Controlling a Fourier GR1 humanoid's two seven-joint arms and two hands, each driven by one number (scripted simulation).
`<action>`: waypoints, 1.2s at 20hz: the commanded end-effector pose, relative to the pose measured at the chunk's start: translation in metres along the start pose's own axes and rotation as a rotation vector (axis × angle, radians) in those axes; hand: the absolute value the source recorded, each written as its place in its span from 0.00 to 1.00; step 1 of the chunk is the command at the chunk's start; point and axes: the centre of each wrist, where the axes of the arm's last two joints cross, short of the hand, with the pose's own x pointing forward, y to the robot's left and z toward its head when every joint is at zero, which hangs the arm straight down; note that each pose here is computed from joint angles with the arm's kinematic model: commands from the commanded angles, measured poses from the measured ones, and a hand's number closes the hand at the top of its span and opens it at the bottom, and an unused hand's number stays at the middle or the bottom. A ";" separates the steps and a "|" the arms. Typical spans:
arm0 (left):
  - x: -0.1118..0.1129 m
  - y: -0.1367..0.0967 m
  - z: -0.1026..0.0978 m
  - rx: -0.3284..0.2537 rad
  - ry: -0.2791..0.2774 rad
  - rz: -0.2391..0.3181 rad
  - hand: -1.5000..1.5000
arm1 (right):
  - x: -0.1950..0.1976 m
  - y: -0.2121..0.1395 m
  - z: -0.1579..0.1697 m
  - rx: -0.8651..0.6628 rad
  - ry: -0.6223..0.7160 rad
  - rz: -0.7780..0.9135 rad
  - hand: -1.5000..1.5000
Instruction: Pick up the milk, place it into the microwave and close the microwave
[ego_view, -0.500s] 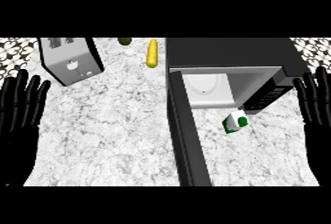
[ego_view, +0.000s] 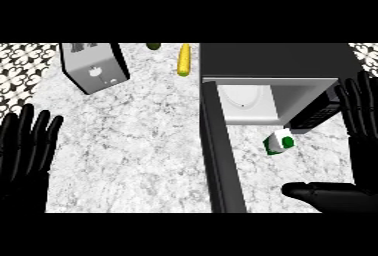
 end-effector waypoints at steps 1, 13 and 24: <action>0.008 0.004 0.034 0.022 0.044 0.074 0.00 | -0.003 -0.004 0.011 -0.006 0.022 -0.041 0.00; 0.056 0.006 0.085 0.006 0.037 0.083 0.00 | -0.040 -0.001 0.016 -0.071 0.092 0.081 0.00; 0.064 0.016 0.106 0.007 0.035 0.081 0.00 | -0.114 -0.021 0.049 -0.197 0.259 0.144 0.00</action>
